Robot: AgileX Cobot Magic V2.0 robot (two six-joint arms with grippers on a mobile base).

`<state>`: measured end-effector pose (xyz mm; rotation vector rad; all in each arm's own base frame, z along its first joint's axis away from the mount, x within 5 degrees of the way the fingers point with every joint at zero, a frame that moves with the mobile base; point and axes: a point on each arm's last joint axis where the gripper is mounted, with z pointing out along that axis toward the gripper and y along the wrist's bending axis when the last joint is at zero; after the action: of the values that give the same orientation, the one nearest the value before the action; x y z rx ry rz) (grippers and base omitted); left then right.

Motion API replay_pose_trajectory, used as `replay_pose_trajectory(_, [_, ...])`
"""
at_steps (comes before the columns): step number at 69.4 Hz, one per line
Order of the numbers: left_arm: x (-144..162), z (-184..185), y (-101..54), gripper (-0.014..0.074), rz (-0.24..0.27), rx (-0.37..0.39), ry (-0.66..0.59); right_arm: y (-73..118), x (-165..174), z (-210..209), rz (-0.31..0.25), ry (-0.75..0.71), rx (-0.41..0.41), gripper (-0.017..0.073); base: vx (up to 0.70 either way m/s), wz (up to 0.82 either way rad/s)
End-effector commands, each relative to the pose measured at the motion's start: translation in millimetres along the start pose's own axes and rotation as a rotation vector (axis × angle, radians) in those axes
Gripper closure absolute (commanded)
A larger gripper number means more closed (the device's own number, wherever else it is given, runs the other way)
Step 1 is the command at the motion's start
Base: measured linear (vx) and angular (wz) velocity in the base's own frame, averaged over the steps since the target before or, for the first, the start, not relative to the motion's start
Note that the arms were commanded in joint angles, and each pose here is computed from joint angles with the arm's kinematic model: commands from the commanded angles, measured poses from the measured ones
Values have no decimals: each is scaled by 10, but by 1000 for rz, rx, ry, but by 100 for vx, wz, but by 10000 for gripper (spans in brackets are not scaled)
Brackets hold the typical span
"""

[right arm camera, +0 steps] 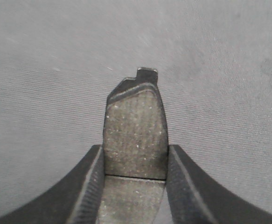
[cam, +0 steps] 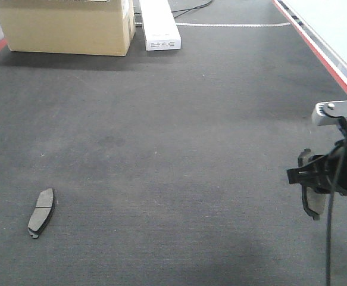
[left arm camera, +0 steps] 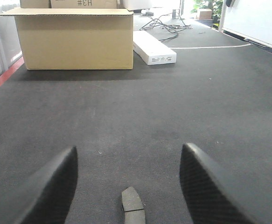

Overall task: Move and align brake pads A on conveyor
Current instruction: 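Lower the right gripper and release its brake pad onto the belt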

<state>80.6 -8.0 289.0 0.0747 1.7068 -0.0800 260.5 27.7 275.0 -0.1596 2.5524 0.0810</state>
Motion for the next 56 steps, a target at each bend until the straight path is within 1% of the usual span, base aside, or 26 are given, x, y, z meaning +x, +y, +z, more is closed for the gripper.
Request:
replay_pose_trajectory(1, [-150, -12, -4, 132, -9, 5, -97, -96, -193, 27, 5, -37, 27, 564, 0, 0])
replay_pose_trajectory(5, [-150, -12, -4, 132, -9, 5, -97, -146, -201, 117, 6, 1, 33, 564, 0, 0])
replay_pose_trajectory(14, [-150, -12, -4, 132, -9, 5, -97, -183, -161, 318, -43, 79, 29, 564, 0, 0])
replay_pose_trajectory(16, [-150, -12, -4, 132, -9, 5, -97, -193, -153, 366, -46, 95, 28, 563, 0, 0])
replay_pose_trajectory(21, [-150, -12, -4, 132, -9, 5, -97, -209, -155, 459, -40, 113, 26, 564, 0, 0])
replay_pose_trajectory(35, [-150, -12, -4, 132, -9, 5, -97, -233, -206, 680, -53, 174, 23, 561, 0, 0])
replay_pose_trajectory(47, [-150, -12, -4, 132, -9, 5, -97, -250, -254, 862, -53, 241, 16, 556, 0, 0])
replay_pose_trajectory(56, [-149, -12, -4, 132, -9, 5, -96, -260, -270, 970, -45, 275, 13, 545, 0, 0])
